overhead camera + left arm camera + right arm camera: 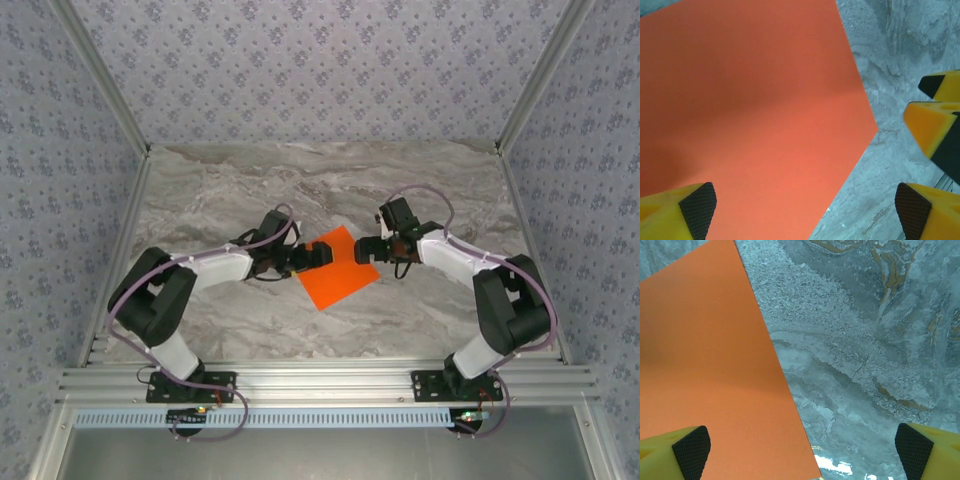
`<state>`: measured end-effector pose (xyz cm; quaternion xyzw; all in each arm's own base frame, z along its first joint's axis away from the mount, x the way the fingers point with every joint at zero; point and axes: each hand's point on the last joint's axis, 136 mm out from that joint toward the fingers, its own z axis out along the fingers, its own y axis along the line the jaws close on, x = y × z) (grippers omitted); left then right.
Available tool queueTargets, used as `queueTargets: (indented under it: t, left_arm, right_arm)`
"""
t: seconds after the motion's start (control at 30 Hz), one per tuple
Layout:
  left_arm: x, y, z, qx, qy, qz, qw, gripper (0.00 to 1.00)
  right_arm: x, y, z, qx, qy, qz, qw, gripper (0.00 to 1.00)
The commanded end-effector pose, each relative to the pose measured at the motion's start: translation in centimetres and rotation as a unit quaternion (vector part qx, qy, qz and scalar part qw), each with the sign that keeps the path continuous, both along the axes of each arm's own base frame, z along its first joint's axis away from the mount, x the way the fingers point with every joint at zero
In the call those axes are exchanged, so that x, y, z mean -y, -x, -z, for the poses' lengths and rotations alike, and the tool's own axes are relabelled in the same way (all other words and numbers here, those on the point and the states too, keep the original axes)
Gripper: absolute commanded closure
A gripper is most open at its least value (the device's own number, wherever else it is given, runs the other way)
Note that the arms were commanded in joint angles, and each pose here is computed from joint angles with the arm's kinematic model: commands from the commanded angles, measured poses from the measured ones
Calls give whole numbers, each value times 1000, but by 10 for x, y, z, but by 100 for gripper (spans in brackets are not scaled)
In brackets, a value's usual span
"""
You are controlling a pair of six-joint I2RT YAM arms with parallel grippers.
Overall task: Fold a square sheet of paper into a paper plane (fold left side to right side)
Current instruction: Pick up the square sheet of paper from the center of the table.
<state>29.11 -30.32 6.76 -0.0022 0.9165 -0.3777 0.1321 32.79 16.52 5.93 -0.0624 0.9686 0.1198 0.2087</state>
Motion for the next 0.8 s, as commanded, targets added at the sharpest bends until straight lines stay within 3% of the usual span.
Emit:
queueTargets:
  t: [0.0, 0.33, 0.6, 0.77]
  left_arm:
    - [12, -7, -2, 4, 12, 5, 1000, 5]
    - [-5, 2, 32, -34, -48, -8, 998, 5]
    - [-9, 6, 42, -43, -57, -13, 997, 16]
    - [-9, 6, 44, -46, -56, -15, 997, 21]
  right_arm:
    - [-7, 3, 7, -11, -5, 15, 1000, 0]
    - [-33, 24, 36, -50, -1, 22, 999, 0]
    - [-42, 42, 49, -73, 8, 18, 997, 0]
    - [-60, 45, 43, -75, -26, 3, 997, 3]
